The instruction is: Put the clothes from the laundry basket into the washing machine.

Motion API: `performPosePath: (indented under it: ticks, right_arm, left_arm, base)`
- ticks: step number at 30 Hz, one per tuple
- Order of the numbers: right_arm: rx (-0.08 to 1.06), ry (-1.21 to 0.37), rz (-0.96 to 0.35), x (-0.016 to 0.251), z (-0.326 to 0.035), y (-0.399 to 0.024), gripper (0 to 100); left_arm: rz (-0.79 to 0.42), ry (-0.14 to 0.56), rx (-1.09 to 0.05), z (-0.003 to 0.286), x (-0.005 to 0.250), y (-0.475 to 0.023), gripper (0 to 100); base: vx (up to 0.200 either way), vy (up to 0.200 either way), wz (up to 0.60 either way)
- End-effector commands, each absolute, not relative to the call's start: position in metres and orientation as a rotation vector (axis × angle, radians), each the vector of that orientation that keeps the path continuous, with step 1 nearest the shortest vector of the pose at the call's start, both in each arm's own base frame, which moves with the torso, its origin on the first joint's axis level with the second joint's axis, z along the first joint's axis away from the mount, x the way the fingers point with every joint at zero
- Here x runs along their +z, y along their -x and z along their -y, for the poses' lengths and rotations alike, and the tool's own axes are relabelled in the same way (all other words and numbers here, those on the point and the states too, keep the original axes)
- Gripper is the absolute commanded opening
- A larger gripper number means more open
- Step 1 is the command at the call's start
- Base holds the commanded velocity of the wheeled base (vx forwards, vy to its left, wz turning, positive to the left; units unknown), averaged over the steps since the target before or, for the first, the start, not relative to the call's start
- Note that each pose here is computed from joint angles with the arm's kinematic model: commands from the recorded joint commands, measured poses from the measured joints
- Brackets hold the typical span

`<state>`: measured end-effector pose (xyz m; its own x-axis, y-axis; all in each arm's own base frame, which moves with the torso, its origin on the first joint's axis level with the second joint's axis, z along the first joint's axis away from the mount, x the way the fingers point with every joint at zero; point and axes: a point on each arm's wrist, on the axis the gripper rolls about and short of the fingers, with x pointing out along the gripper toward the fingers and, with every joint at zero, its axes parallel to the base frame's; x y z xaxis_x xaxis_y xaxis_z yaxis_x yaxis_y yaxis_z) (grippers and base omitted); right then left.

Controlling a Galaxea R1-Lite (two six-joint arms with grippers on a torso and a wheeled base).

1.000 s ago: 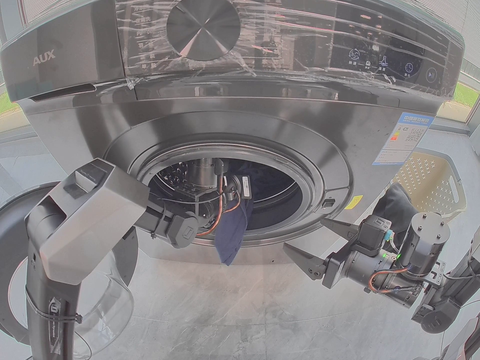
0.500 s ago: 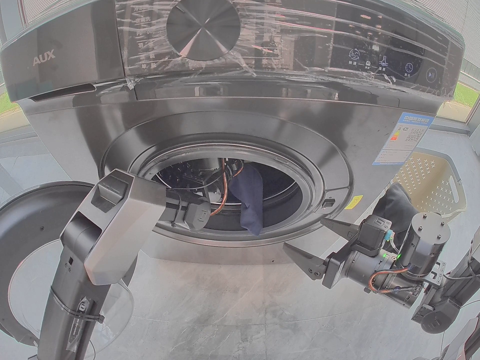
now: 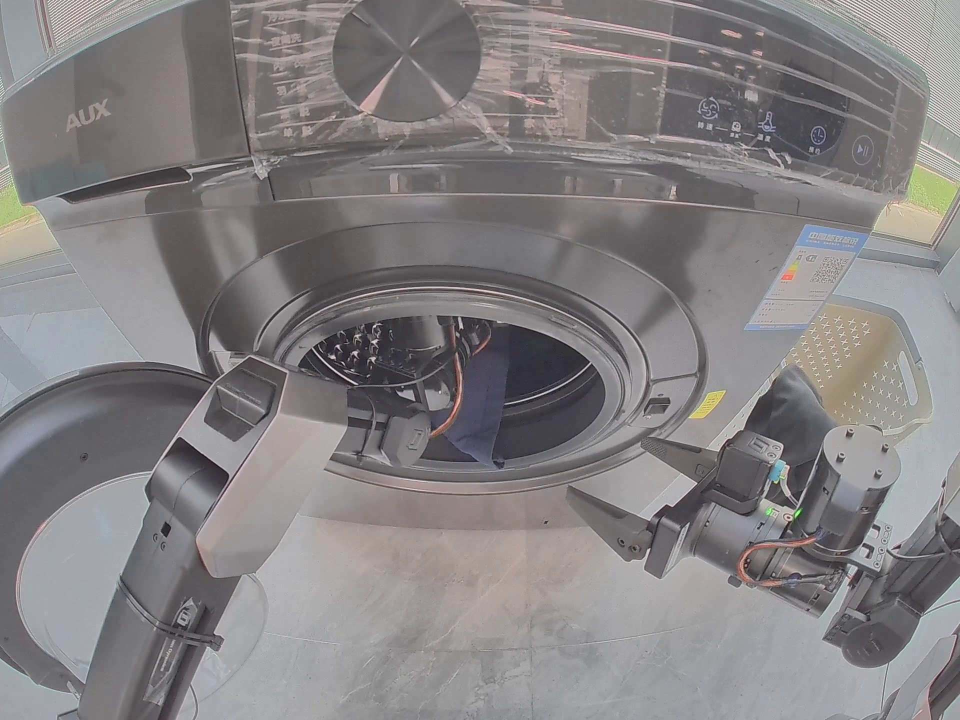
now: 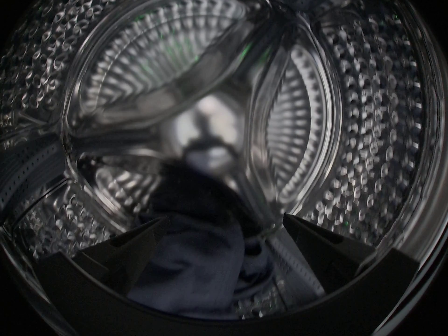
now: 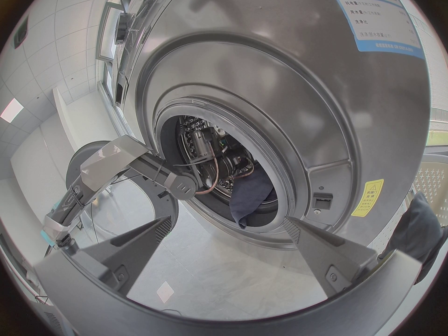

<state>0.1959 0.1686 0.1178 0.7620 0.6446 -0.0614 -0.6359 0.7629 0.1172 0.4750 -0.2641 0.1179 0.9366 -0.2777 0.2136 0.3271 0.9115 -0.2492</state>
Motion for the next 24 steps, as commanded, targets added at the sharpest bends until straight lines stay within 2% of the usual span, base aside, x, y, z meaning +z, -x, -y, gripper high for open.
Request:
performPosePath:
  ticks: [1,6,12,13,19,24]
  right_arm:
    - [0.699,-0.091,-0.100,0.118,-0.169,-0.196,100]
    - [0.705,-0.090,-0.102,0.117,-0.170,-0.195,100]
    - [0.705,-0.090,-0.103,0.117,-0.170,-0.195,100]
    - [0.705,-0.092,-0.102,0.117,-0.171,-0.195,100]
    - [0.705,-0.089,-0.110,0.115,-0.171,-0.196,100]
    - [0.705,-0.090,-0.107,0.115,-0.172,-0.196,100]
  left_arm:
    - [-0.026,0.198,-0.320,0.257,0.096,-0.451,100]
    - [-0.177,0.132,-0.325,0.251,0.069,-0.440,100]
    - [-0.262,0.083,-0.307,0.244,0.055,-0.438,100]
    - [-0.268,0.079,-0.305,0.244,0.054,-0.438,0]
    - [-0.257,0.080,-0.309,0.247,0.061,-0.441,0]
    - [-0.203,0.119,-0.315,0.253,0.072,-0.449,0]
  base:
    - [0.000,0.000,0.00]
    - [0.000,0.000,0.00]
    - [0.000,0.000,0.00]
    - [0.000,0.000,0.00]
    - [0.000,0.000,0.00]
    - [0.000,0.000,0.00]
